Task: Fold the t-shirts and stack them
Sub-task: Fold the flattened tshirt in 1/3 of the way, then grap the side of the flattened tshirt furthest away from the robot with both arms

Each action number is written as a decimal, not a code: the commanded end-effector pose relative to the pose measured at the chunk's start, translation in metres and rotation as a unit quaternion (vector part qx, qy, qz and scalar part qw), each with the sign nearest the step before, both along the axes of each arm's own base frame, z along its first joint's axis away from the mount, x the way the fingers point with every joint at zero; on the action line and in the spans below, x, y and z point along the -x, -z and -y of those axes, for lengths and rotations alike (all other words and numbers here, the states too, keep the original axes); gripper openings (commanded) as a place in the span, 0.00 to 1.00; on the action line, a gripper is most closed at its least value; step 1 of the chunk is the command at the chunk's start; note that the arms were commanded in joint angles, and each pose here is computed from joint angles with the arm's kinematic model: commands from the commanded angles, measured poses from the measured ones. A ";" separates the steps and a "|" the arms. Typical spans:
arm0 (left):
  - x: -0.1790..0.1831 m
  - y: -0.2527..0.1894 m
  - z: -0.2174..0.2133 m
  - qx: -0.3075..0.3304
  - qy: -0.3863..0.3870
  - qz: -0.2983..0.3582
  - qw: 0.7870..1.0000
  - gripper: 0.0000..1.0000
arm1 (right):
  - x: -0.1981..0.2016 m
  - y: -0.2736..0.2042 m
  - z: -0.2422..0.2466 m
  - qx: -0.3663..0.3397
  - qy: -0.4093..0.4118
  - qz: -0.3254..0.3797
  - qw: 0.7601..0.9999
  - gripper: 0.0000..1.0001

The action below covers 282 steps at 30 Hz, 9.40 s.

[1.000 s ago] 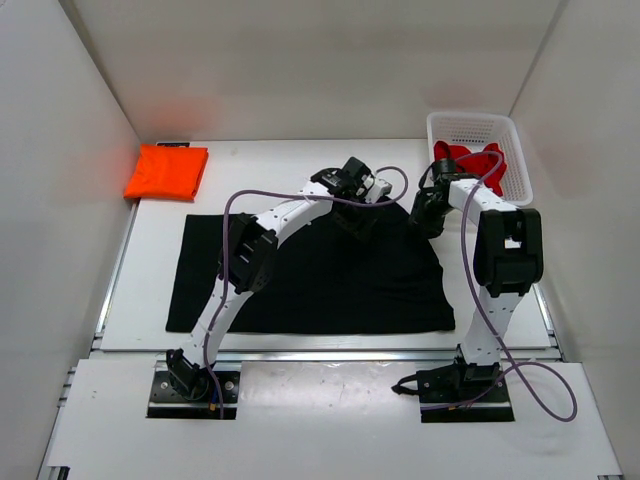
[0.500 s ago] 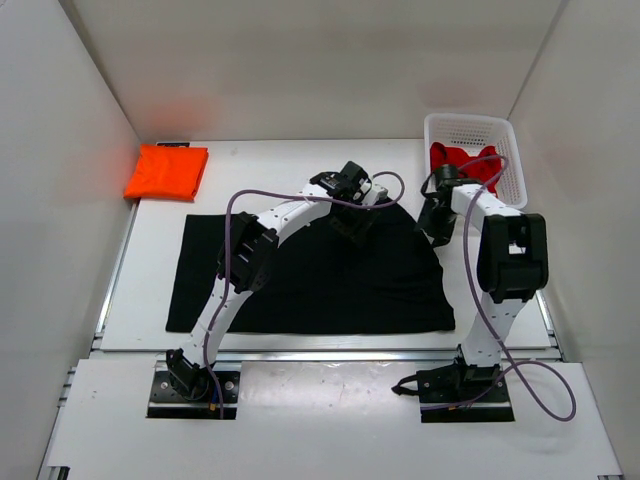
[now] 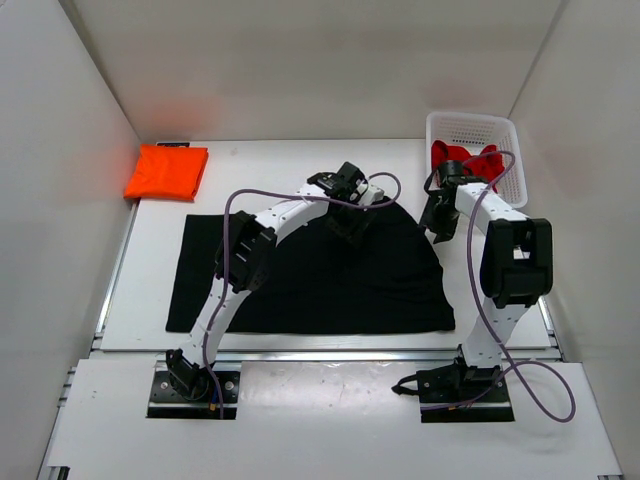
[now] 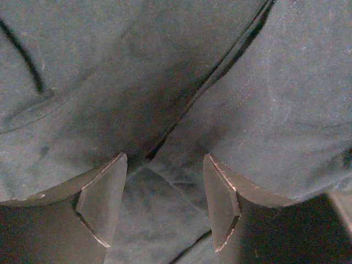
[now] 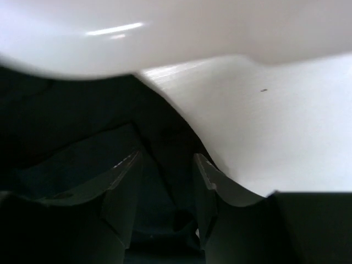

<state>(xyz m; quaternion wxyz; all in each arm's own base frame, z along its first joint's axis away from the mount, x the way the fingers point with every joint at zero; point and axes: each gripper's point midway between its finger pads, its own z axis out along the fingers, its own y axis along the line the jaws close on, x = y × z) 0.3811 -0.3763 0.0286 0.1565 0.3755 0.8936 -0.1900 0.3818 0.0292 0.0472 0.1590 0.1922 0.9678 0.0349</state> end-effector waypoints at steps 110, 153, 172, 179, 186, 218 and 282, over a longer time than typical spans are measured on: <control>0.015 -0.005 0.015 0.090 -0.024 -0.065 0.993 0.51 | -0.023 0.017 -0.045 -0.015 -0.088 0.045 0.995 0.48; -0.028 -0.078 0.001 0.067 -0.068 0.084 0.992 0.15 | -0.060 -0.061 -0.042 -0.003 -0.092 0.168 0.981 0.00; -0.028 -0.056 -0.014 0.029 -0.088 0.085 0.992 0.17 | -0.084 -0.069 -0.046 -0.002 -0.093 0.180 0.979 0.00; -0.041 -0.062 -0.022 0.015 -0.109 0.113 0.988 0.18 | -0.087 -0.067 -0.043 -0.010 -0.092 0.182 0.979 0.01; -0.041 -0.063 -0.026 0.008 -0.122 0.112 0.986 0.90 | -0.086 -0.077 -0.052 -0.019 -0.111 0.191 0.975 0.47; 0.139 -0.059 -0.483 -0.265 -0.494 0.004 0.828 0.98 | 0.193 0.018 0.003 -0.085 0.135 -0.030 0.987 0.61; 0.010 -0.099 -0.439 -0.106 -0.439 0.046 0.891 0.87 | 0.011 -0.170 -0.076 0.034 -0.070 0.139 0.987 0.47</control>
